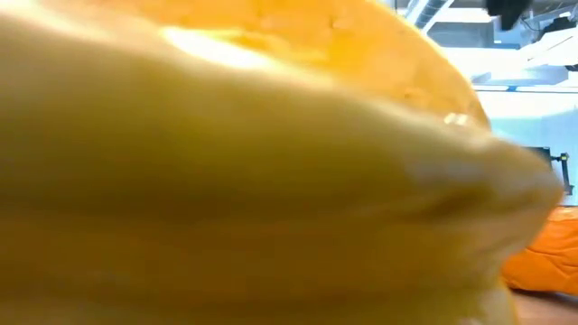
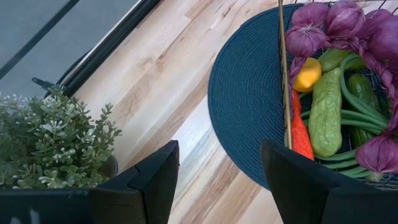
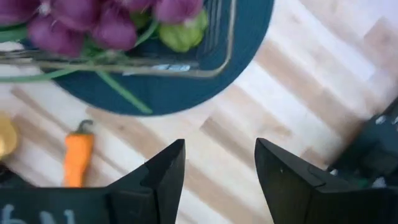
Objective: Build produce basket
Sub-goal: Adjust the gold wire basket
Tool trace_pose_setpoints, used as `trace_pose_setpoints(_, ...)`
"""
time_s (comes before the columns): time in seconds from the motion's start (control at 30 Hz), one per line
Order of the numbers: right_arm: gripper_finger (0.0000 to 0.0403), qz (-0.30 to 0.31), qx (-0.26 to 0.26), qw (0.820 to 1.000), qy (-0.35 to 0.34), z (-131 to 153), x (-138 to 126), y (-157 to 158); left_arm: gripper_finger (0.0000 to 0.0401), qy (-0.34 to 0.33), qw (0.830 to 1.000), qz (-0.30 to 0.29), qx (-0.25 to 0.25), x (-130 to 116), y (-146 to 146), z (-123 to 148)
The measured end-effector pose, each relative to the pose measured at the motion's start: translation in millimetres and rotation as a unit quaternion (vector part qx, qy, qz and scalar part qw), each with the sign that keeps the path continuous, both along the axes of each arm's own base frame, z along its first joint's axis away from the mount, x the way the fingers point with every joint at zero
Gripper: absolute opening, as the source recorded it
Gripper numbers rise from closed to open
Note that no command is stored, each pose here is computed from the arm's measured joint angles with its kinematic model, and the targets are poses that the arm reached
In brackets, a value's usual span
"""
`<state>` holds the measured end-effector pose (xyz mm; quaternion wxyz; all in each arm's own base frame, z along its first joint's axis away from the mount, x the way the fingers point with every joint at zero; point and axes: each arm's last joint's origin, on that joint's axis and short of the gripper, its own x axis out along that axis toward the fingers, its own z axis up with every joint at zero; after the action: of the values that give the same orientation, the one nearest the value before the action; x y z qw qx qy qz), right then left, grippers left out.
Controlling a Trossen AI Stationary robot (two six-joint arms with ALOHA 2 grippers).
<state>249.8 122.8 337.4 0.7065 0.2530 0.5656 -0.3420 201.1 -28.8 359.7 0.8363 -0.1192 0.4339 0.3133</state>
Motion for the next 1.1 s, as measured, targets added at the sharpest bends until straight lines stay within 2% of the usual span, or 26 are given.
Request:
trace_pose_setpoints(0.4,0.0202,-0.050,0.022,0.998,-0.028,-1.9,-31.7,52.6,0.0215,-0.004,1.000,0.007,-0.003,0.0,0.1,0.0)
trace_pose_setpoints(0.73,0.0201,-0.056,0.036,0.997,-0.040,-1.9,-55.8,79.1,0.0215,-0.005,1.000,0.009,-0.001,0.0,0.2,0.1)
trace_pose_setpoints(1.1,0.0196,-0.043,0.089,0.992,-0.079,-3.1,-57.2,100.6,0.0215,-0.005,1.000,0.009,0.003,0.0,0.4,0.2)
